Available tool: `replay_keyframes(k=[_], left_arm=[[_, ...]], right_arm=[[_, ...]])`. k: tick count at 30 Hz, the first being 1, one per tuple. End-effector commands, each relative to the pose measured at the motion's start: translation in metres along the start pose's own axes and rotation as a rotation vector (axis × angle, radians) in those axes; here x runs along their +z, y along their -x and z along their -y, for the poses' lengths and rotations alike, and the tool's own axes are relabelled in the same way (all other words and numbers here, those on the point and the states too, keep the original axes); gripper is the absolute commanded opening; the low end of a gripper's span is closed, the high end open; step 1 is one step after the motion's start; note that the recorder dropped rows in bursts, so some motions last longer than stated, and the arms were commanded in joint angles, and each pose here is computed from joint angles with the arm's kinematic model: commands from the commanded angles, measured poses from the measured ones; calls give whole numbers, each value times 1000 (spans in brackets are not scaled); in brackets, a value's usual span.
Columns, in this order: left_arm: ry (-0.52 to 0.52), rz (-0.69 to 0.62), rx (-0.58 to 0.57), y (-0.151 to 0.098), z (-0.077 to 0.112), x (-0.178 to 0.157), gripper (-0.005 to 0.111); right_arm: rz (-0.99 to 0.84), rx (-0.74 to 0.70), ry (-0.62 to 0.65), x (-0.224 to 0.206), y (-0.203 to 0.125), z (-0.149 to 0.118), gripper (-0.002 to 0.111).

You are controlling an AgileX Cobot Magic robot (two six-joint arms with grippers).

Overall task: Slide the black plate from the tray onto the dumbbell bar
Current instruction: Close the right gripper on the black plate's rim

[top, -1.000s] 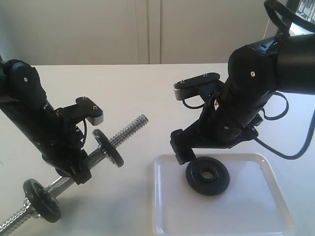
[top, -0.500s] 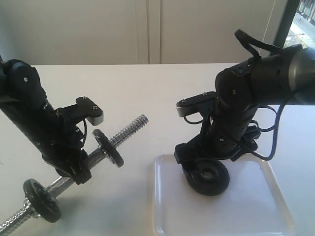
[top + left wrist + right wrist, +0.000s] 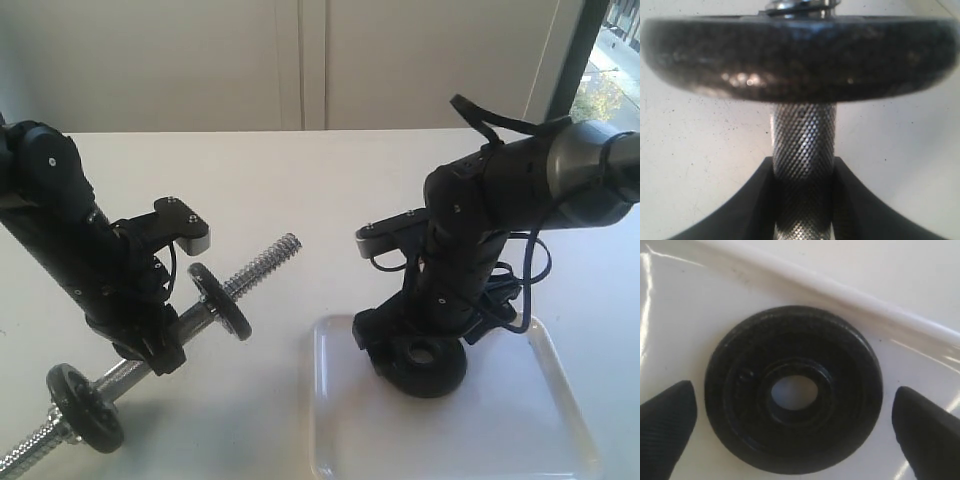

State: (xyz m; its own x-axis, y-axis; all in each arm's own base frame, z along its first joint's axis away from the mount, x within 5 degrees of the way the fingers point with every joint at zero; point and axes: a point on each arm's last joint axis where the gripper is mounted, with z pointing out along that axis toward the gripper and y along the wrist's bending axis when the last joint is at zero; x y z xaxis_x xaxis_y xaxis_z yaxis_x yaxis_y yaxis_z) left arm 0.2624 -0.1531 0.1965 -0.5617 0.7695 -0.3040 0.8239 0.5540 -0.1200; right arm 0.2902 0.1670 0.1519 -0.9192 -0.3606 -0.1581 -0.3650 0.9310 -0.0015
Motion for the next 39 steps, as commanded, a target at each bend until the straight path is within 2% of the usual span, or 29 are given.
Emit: replay_keyframes(k=[1,10,12,14,17,18,20,22,29,39], left_arm=[[0,90,-18,9,5,-19,0],[0,90,-18,9,5,-19,0],[-4,85,-18,8,6,-19,0],[-6,83,-18,8,6,-19,0],[-6,83,-18,8,6,-19,0],[-6,83,-18,8,6,-19,0],[-6,83,-18,8,6,-19,0],[-4,85,-18,8,6,-19,0],[-3,86,-18,8,6,-19,0],[-1,88,-18,8,6,-19,0]], right_arm=[[23,23,7,3,5,3,105],[-78,37,-5,27,-1,3,105],[-87,66,-11,30,-1,3,102],[-109,68,-15,33,-3,3,86],[-109,68,-15,33,-3,3,34],[-109,63,-15,33,-3,3,24],[-116,57,-16,33,-4,3,8],[-114,53,-19,33,-3,4,0],[-79,89,-14,24,-1,4,0],[87,109,19,-27,4,4,0]])
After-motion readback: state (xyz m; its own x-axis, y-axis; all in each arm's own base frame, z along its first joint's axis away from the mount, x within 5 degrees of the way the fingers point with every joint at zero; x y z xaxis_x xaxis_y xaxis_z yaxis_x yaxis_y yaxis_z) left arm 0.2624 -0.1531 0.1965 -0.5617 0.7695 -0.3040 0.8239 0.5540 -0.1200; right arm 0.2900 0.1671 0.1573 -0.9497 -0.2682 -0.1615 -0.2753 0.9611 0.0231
